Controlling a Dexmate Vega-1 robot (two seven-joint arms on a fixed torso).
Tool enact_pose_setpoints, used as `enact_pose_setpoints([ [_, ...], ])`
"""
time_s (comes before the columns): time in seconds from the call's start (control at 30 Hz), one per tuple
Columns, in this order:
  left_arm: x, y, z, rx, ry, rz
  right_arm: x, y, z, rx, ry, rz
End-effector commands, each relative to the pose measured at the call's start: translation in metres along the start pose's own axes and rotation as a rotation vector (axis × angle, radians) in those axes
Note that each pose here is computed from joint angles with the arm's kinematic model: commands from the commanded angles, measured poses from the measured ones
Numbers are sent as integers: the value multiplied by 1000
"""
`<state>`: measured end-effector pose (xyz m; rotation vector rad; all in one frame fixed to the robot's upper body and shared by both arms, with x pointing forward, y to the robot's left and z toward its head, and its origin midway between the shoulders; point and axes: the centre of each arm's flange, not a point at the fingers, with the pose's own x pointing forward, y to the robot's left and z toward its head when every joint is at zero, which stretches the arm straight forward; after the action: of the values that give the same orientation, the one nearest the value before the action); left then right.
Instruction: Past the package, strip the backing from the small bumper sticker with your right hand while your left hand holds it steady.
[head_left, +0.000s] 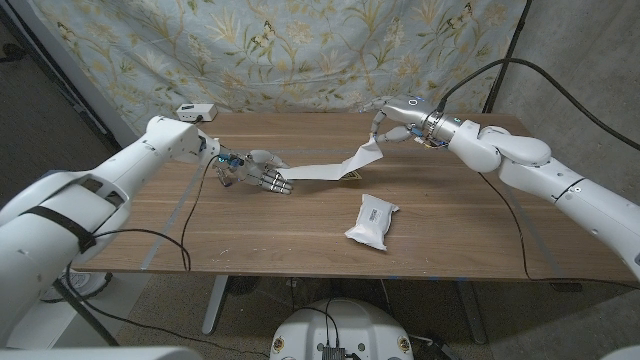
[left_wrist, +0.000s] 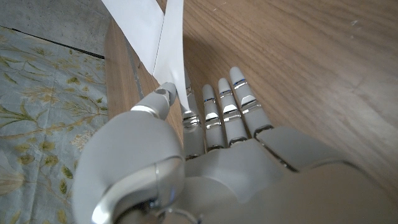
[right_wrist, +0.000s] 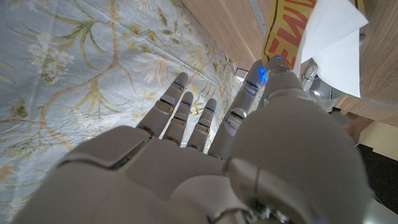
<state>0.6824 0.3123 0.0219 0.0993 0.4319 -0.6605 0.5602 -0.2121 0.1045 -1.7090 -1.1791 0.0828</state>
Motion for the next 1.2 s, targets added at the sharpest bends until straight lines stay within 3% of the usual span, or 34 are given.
enact_pose_setpoints([
  [0.03,2,1,1,9,5,-4,-4,-3,-4,-9,19,9],
  [0.6,1,6,-4,10,21,-28,-10,-13,-10,-31,53,21],
  [1.2,-3,5,-11,25,40,-48,-34,-24,-13,-51,125,39],
])
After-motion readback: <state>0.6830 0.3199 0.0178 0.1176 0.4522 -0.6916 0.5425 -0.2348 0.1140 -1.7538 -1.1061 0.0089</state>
